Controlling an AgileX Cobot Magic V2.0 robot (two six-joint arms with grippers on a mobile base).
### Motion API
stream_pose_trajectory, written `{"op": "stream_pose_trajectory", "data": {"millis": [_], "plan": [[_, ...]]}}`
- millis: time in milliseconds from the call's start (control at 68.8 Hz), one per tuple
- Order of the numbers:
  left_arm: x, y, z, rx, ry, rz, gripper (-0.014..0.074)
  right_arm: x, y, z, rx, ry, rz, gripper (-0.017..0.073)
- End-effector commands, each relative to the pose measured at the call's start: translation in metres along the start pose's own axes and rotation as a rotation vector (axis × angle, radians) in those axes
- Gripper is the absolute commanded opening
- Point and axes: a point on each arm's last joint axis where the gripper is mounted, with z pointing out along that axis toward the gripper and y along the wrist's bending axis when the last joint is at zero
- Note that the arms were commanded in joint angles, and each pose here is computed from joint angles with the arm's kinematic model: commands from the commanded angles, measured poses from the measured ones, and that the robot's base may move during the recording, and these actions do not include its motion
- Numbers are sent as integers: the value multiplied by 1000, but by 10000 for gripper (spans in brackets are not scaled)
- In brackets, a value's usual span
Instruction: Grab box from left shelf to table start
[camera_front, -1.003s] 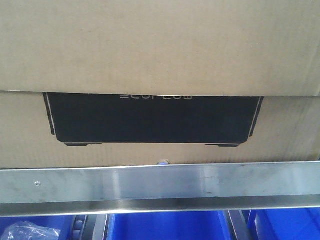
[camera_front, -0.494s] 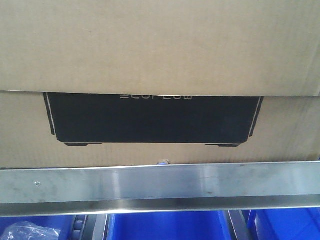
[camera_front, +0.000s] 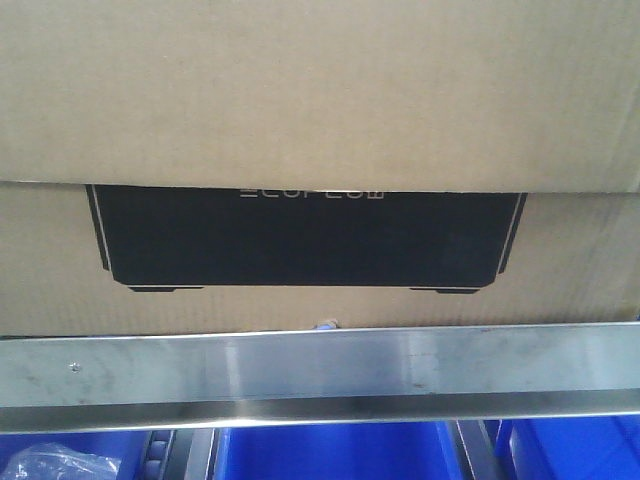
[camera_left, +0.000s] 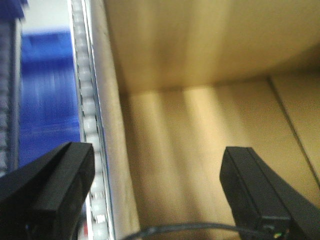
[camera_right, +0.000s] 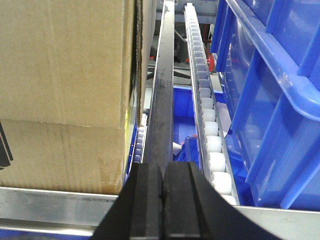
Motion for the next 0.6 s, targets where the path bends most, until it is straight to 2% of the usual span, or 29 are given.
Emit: {"op": "stream_pose_trajectory", "data": {"millis": [0,189,378,581], "plan": [[-18,1,1,-2,-23,-40,425,-9,-1,-1,10,-104,-5,58],[-31,7,25,-30,117,-58,424,-9,-1,-1,10,-104,-5,58],[-40,12,43,-84,204,-25,424,-9,-1,-1,10,-104,-5,58],[-39,15,64,-104,310,-30,424,-11,-1,-1,11,-117,-5,58]]}}
